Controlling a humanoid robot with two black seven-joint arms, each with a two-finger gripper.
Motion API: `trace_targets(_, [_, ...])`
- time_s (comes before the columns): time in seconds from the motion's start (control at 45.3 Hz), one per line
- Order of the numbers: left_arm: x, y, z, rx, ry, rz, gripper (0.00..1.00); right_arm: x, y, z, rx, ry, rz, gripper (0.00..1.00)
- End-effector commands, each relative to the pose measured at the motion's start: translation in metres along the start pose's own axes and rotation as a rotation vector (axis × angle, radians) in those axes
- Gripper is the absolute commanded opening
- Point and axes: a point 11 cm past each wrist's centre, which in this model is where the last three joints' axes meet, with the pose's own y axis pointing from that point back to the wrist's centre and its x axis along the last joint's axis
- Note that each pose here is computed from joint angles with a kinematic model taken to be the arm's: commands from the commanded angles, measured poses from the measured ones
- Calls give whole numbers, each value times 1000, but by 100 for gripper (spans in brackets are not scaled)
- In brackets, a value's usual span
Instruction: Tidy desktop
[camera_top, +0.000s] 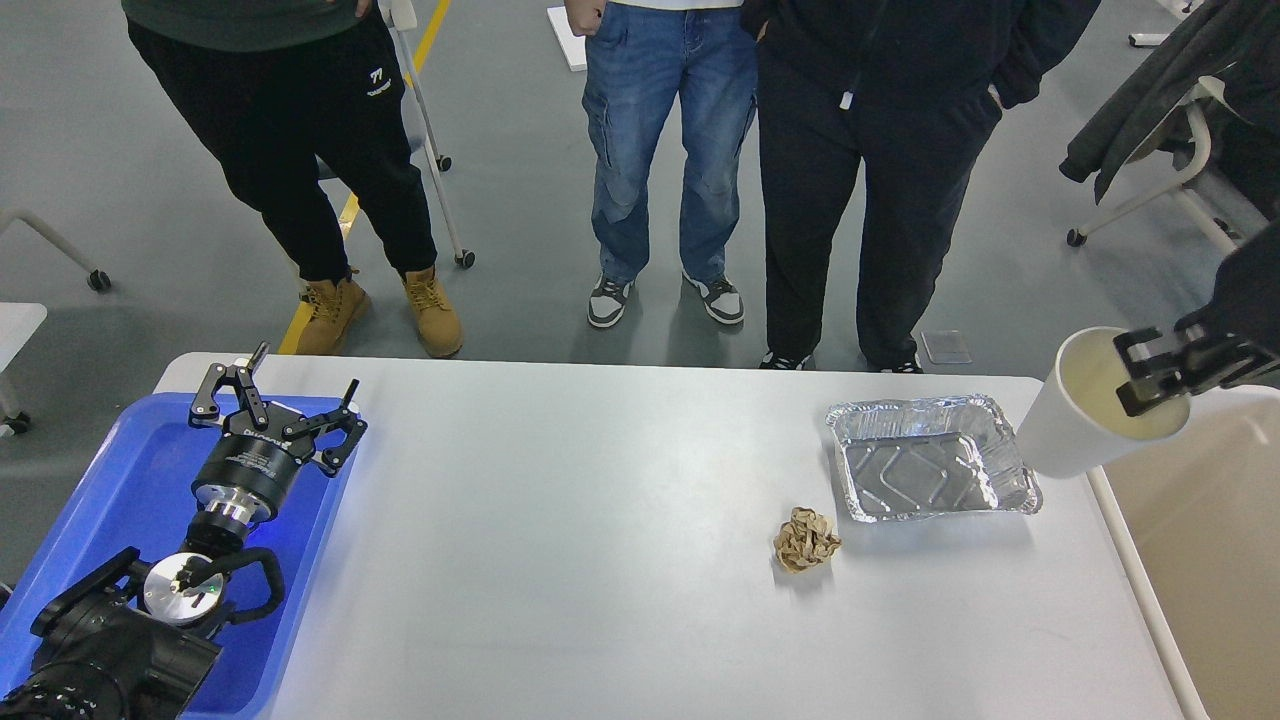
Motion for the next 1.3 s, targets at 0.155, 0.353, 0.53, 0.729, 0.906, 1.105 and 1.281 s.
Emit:
trace_targets(0.155, [0, 0, 0, 0, 0, 0, 100, 56, 52, 151, -112, -314, 466, 0])
trace_targets(0.353, [0, 0, 0, 0, 0, 0, 100, 45, 22, 252, -111, -601, 831, 0])
trace_targets(0.53, [0, 0, 0, 0, 0, 0, 100, 24, -20, 307, -172, -793, 962, 0])
trace_targets(0.729, [0, 0, 0, 0, 0, 0, 100, -5, -72, 333, -235, -962, 1036, 0])
trace_targets(0.906, [0, 0, 0, 0, 0, 0, 100, -58, -126, 341, -316, -1183, 931, 0])
trace_targets(1.105, [0, 0, 0, 0, 0, 0, 100, -108, -192, 328, -395, -1379, 866, 0])
trace_targets(1.281, [0, 0, 0, 0, 0, 0, 100, -152, -242, 308, -455, -1667, 844, 0])
